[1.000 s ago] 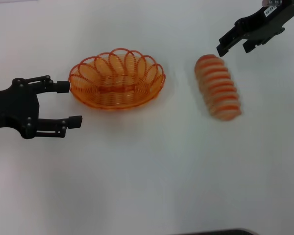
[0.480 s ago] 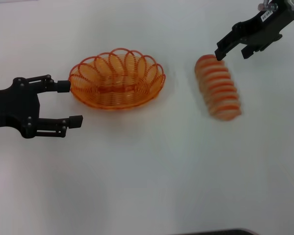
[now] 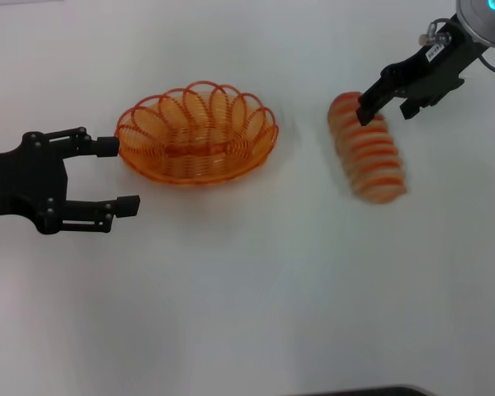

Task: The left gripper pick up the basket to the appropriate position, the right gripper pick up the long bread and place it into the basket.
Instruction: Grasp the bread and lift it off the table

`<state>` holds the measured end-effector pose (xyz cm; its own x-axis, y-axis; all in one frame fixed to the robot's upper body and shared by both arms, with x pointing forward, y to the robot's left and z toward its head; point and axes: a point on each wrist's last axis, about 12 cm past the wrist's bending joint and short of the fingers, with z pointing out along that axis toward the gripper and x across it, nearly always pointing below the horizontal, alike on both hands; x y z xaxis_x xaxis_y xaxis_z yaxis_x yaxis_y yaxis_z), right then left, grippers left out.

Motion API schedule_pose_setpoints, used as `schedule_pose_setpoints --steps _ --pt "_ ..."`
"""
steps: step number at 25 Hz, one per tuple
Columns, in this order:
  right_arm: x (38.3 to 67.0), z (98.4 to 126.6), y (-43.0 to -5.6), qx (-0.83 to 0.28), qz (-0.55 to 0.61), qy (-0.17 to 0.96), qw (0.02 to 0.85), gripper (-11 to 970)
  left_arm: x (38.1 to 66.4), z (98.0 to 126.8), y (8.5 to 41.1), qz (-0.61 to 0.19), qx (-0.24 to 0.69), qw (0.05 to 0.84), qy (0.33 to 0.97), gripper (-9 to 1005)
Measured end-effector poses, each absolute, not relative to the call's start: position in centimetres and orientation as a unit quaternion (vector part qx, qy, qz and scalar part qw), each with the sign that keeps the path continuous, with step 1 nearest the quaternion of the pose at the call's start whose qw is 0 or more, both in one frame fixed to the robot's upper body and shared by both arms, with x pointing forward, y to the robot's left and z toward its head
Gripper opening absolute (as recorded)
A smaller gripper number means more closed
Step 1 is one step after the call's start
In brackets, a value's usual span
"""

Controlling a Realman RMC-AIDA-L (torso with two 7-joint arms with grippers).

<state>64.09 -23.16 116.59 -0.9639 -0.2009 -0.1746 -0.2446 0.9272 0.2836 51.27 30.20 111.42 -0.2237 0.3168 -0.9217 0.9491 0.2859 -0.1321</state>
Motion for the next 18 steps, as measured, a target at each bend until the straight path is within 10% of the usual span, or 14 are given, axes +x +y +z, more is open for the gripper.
schedule_pose_setpoints --steps 18 --pt "64.2 115.7 -21.8 -0.143 0.139 0.978 0.063 795 51.1 111.2 30.2 -0.378 0.460 0.418 0.686 885"
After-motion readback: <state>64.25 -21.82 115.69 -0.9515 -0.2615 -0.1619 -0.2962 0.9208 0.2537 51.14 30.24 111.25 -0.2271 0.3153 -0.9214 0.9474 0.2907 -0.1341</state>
